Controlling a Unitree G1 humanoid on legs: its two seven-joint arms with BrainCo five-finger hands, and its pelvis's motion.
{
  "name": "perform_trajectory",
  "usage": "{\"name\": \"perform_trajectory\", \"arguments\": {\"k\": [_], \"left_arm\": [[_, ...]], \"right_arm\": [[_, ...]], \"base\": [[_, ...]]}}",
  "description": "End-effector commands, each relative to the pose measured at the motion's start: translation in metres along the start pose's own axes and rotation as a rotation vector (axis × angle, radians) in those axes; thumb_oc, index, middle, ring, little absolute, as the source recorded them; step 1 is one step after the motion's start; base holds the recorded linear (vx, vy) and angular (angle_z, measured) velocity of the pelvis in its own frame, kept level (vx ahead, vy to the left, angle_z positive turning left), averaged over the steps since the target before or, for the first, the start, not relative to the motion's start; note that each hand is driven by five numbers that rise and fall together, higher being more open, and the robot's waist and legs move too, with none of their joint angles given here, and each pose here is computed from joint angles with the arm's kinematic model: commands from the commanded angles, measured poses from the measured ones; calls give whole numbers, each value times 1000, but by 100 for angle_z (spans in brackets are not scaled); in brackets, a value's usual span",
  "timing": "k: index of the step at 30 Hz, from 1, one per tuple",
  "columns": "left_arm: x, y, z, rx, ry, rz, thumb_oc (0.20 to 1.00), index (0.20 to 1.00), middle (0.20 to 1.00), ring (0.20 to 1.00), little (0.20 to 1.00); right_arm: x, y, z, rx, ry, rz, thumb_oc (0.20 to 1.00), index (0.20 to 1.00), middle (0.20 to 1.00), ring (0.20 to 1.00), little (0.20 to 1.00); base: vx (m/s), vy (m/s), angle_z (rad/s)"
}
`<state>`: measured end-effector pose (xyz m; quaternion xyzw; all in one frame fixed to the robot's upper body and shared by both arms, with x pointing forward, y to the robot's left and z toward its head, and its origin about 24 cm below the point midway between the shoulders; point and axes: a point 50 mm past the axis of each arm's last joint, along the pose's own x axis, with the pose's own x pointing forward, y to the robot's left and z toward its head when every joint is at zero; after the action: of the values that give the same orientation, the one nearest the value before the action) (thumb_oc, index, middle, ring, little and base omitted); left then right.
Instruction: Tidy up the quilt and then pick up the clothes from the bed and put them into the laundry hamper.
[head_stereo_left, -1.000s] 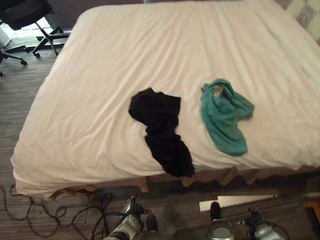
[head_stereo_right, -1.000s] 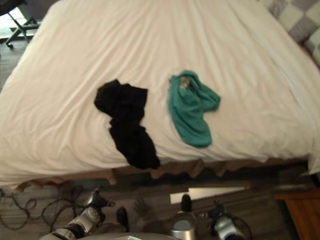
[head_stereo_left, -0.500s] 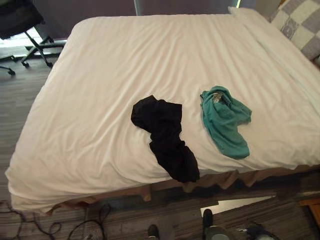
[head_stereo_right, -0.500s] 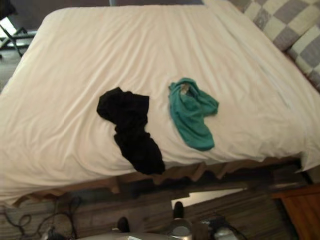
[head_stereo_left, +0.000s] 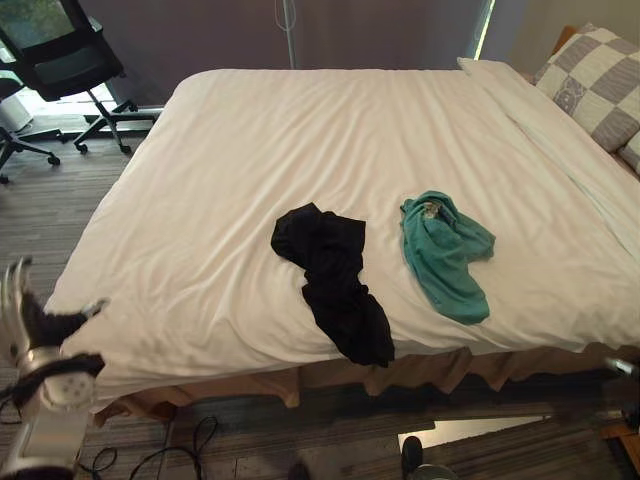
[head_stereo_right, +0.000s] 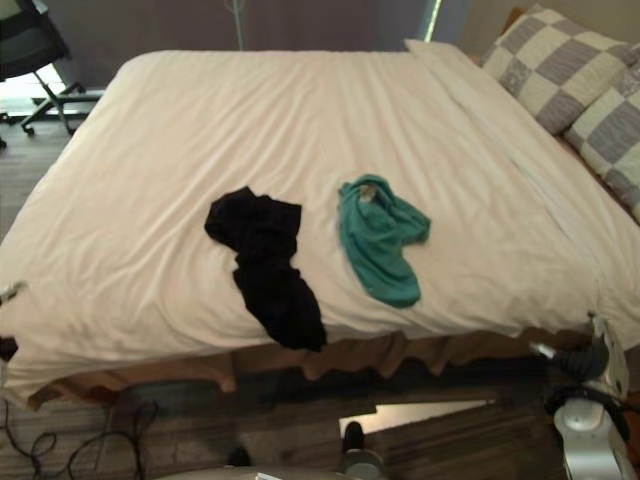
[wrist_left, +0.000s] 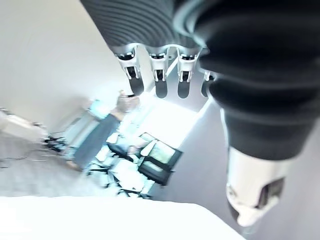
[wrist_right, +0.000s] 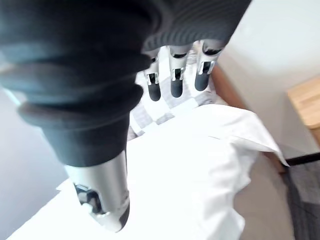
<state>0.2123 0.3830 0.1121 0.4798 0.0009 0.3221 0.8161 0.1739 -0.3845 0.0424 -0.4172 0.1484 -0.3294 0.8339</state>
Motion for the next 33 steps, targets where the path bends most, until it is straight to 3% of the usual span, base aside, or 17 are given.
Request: {"name": "perform_trajectory", "arguments": {"k": [1, 6, 9, 14, 19, 25, 27, 30, 31, 33], "left_arm": [[29, -21, 42, -69, -118, -30, 1000, 1000, 1000, 1000, 1000], [44, -51, 98, -30, -287, -118, 1000, 1000, 1000, 1000, 1000], [52, -72, 140, 91, -423, -179, 1000, 1000, 1000, 1000, 1000], [65, -90, 166, 208, -443, -208, 1000, 1000, 1000, 1000, 1000], [73, -122, 138, 414, -204, -317, 1000, 1000, 1000, 1000, 1000], [45, -144, 73, 468, 68, -493, 1000, 1000, 1000, 1000, 1000], [26, -155, 53, 452, 131, -553, 200, 200, 200, 200, 200], [-13, -174, 28, 412, 183, -652, 200, 200, 200, 200, 200], [-43, -186, 14, 333, 221, -716, 200, 200, 200, 200, 200], [-71, -190, 1, 240, 257, -750, 200, 200, 200, 200, 200]], "right_arm": [[32, -16, 81, 27, -300, -94, 1000, 1000, 1000, 1000, 1000], [30, -8, 133, 90, -487, -62, 1000, 1000, 1000, 1000, 1000], [19, 0, 161, 142, -596, -39, 1000, 1000, 1000, 1000, 1000], [10, 7, 175, 197, -655, -10, 1000, 1000, 1000, 1000, 1000], [4, 11, 175, 205, -669, 5, 1000, 1000, 1000, 1000, 1000], [4, 10, 169, 190, -648, 0, 1000, 1000, 1000, 1000, 1000], [4, 8, 172, 170, -656, -12, 1000, 1000, 1000, 1000, 1000], [13, -2, 186, 112, -685, -77, 1000, 1000, 1000, 1000, 1000], [21, -10, 203, 64, -719, -121, 1000, 1000, 1000, 1000, 1000], [35, -14, 221, -3, -726, -145, 1000, 1000, 1000, 1000, 1000]], "base": [[-53, 21, 1], [-77, 33, -19], [-60, 39, -25], [-106, 32, -30], [-73, 13, -26], [-14, -2, -2], [6, -2, 4], [4, -3, 1], [0, 0, 0], [-39, -34, 3]]}}
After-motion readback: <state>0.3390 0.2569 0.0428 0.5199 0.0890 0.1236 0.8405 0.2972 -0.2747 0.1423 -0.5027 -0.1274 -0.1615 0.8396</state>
